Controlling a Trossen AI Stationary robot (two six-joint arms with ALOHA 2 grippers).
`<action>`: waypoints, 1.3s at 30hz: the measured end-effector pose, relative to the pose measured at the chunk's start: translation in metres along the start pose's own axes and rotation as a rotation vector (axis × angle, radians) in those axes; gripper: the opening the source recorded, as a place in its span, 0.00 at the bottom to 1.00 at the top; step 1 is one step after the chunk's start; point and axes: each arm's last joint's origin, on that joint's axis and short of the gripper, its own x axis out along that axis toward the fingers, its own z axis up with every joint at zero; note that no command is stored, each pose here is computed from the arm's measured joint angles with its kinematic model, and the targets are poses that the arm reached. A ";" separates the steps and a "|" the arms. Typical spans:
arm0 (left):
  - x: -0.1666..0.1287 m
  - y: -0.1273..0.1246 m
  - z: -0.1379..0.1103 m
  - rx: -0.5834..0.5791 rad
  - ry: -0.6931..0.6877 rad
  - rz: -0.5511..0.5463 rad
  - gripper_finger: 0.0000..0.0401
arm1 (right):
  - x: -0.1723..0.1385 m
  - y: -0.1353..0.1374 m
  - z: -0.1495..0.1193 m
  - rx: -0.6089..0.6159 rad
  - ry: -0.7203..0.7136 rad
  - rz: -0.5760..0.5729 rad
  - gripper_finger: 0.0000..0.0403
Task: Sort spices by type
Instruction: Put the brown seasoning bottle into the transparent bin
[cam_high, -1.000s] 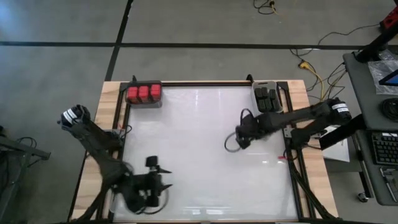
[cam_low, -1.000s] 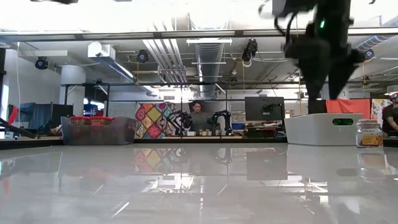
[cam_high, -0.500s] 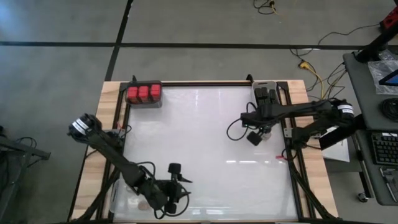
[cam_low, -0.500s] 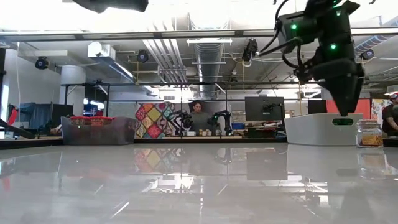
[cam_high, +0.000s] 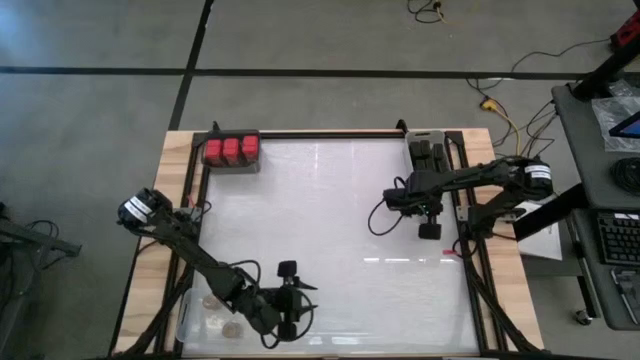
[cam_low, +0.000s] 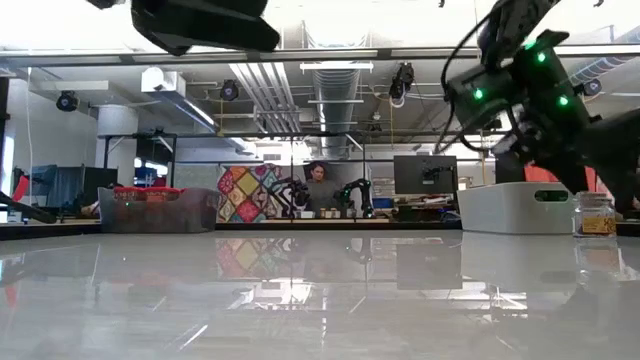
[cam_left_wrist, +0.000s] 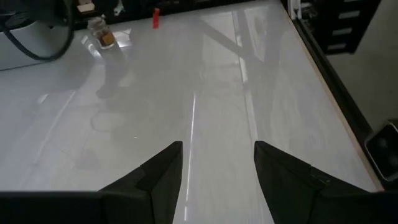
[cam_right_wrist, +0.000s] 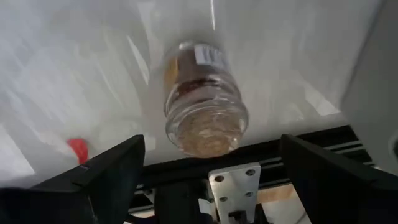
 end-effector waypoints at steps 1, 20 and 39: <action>0.002 0.000 0.000 -0.007 -0.005 0.002 0.45 | 0.004 -0.001 0.000 -0.009 0.014 0.004 0.90; 0.010 0.004 0.002 -0.014 -0.024 0.014 0.45 | 0.010 -0.007 0.008 0.000 -0.030 0.020 0.80; -0.022 0.013 -0.005 0.139 0.070 0.092 0.39 | -0.045 -0.007 0.028 0.562 -0.194 0.242 0.41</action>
